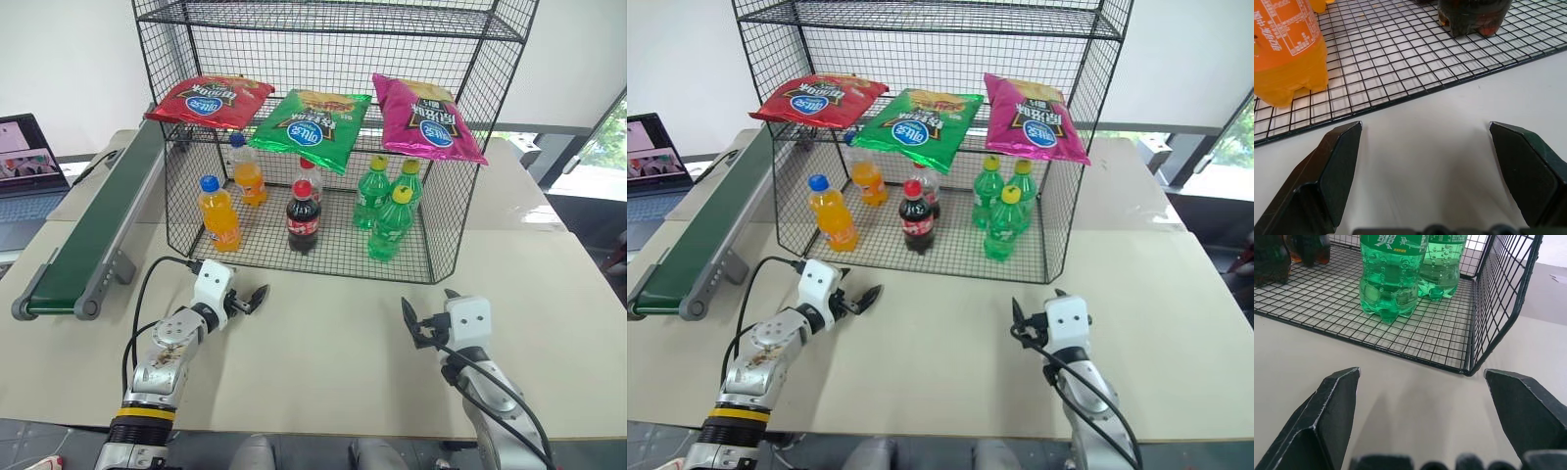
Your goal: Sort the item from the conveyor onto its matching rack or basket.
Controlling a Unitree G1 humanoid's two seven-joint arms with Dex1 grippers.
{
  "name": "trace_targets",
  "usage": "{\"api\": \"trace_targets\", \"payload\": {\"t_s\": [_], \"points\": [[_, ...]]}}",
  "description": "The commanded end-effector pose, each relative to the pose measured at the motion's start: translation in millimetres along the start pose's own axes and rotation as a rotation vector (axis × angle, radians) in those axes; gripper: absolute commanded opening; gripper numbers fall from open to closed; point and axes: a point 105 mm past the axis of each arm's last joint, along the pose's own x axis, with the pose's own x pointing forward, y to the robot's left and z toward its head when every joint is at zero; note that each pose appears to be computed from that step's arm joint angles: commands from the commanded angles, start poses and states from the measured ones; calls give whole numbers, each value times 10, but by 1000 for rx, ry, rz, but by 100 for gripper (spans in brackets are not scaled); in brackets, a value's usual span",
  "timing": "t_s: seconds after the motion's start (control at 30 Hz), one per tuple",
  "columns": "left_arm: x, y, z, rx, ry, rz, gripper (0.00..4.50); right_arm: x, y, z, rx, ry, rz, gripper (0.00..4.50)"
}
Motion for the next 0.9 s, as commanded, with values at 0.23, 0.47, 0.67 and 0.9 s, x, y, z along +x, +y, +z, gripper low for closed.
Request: {"api": "trace_targets", "payload": {"t_s": [0.23, 0.47, 0.67, 0.9], "points": [[-261, 57, 76, -29, -53, 27, 443, -72, -49, 243, -81, -81, 43, 450], [-261, 48, 44, 19, -27, 46, 443, -86, -40, 228, -81, -75, 44, 450], [-239, 51, 76, 22, -37, 38, 443, -81, -21, 220, -81, -73, 49, 450], [-234, 48, 93, 28, -44, 20, 443, -74, -2, 231, -82, -77, 52, 450]]}}
